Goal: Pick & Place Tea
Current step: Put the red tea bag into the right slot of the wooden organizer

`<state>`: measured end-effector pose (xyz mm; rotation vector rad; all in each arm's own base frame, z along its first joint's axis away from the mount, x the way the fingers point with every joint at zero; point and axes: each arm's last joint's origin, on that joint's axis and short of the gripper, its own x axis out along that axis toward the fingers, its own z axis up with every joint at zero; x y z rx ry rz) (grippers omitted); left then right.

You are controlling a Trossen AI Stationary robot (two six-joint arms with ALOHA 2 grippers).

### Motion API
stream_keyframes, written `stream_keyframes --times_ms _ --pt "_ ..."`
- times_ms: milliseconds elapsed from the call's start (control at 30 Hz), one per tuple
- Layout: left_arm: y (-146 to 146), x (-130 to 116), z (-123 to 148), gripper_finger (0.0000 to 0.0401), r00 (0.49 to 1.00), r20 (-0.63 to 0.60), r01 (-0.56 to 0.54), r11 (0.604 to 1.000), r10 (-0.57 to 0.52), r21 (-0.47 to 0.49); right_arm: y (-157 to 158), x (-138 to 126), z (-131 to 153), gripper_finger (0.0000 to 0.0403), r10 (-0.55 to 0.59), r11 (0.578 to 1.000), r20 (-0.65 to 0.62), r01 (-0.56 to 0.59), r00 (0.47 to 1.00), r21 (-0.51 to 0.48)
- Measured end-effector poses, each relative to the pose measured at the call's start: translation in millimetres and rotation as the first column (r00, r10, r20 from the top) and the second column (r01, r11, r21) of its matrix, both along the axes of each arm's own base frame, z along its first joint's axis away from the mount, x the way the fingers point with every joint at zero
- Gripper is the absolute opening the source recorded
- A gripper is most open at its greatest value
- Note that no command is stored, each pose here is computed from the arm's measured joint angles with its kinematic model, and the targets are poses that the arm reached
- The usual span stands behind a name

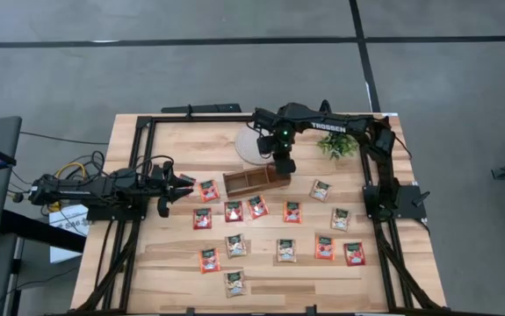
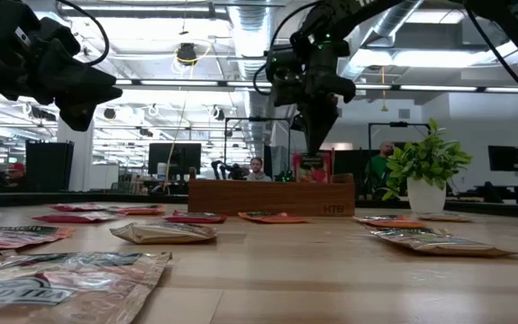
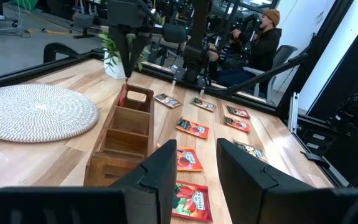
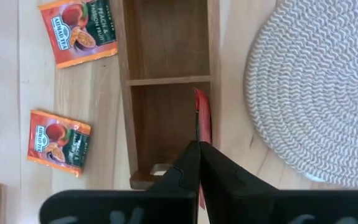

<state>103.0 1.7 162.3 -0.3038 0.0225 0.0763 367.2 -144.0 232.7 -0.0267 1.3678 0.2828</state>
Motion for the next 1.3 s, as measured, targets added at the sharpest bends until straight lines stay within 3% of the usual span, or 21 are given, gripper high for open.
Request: stream_keyframes --times_ms 733,1300 --pt "0 0 0 0.0105 1.0 0.001 0.0 1.0 0.0 0.0 -9 -5 -18 0.0 -0.024 1.0 0.006 0.024 1.0 0.017" --pt "0 0 0 0.0105 1.0 0.001 -0.015 1.0 0.015 0.0 1 -15 -17 0.0 0.006 0.974 -0.042 0.003 0.999 0.226"
